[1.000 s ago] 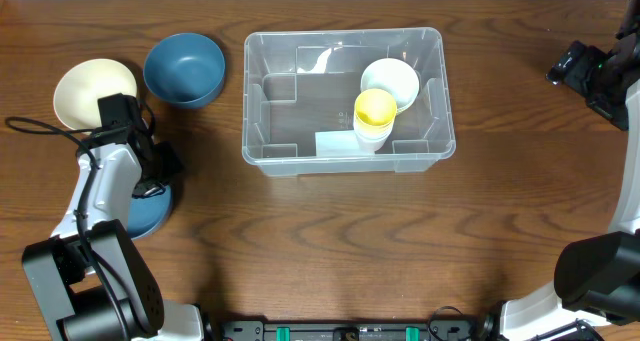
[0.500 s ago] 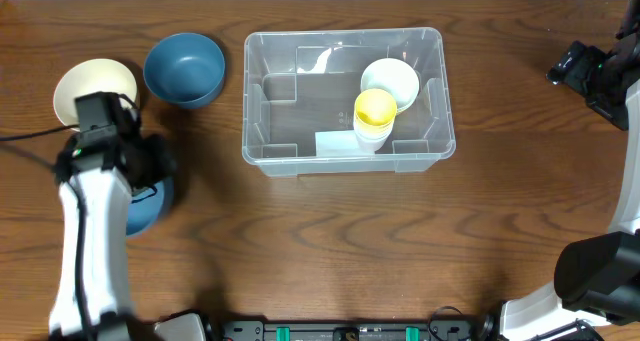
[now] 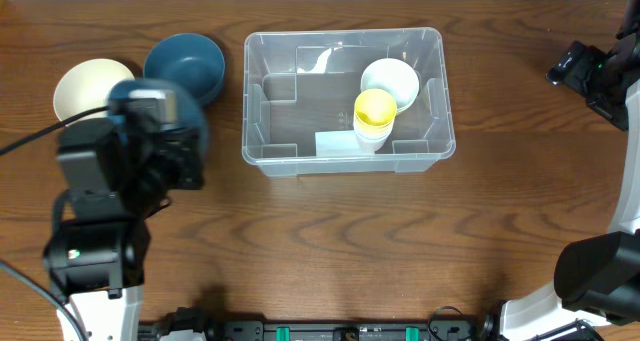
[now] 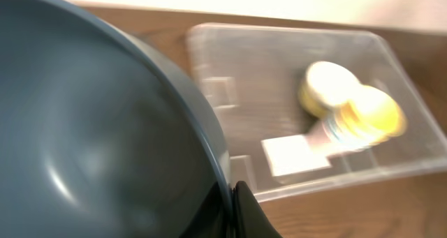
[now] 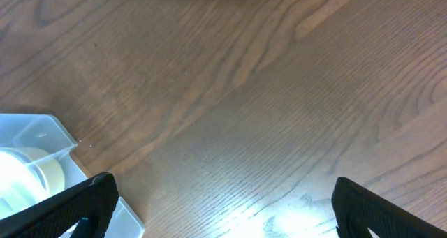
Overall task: Pack container
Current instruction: 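Move the left gripper to the front dark-blue bowl and grasp its rim, then carry the dark-blue bowl into the bin and set it down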
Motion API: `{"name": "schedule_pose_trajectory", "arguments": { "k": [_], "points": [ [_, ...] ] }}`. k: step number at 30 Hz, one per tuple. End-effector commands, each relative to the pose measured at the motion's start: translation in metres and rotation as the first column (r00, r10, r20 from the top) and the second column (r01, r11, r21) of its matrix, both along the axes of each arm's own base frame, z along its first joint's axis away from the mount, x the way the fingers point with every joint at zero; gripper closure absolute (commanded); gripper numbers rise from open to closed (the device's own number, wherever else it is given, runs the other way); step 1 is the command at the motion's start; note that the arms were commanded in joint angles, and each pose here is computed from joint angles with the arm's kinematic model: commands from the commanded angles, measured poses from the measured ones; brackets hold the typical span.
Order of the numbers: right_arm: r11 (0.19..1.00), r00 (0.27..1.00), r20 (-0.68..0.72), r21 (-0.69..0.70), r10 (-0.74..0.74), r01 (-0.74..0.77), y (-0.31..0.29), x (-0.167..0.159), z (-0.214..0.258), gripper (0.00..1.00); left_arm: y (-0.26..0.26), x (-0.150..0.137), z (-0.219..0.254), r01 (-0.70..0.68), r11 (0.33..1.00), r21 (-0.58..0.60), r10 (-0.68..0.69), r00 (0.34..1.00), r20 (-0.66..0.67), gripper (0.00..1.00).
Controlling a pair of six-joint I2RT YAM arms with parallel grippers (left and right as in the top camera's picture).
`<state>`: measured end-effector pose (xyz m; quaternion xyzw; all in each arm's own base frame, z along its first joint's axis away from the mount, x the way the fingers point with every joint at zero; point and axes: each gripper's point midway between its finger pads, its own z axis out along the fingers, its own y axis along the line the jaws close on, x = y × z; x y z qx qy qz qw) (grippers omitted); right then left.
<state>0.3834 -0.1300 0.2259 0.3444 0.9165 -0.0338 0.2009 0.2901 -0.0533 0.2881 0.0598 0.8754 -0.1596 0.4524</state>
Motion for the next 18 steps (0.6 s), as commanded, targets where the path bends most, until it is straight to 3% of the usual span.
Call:
{"name": "schedule_pose_trajectory", "arguments": {
  "k": [1,9,18],
  "points": [
    [1.0,1.0,0.015,-0.013,-0.014,0.014,-0.003,0.0,0.006,0.01,-0.036,0.003,0.01,0.177,0.982,0.067,-0.181,0.981,0.068,0.94],
    [1.0,1.0,0.015,-0.013,-0.014,0.014,-0.003,0.0,0.006,0.01,-0.1,0.033,-0.007,0.311,0.943,0.118,-0.322,0.943,0.082,0.94],
    [1.0,1.0,0.015,-0.013,-0.014,0.014,-0.003,0.0,0.006,0.01,-0.14,0.061,-0.06,0.332,0.901,0.279,-0.347,0.938,0.004,0.94]
  ]
}}
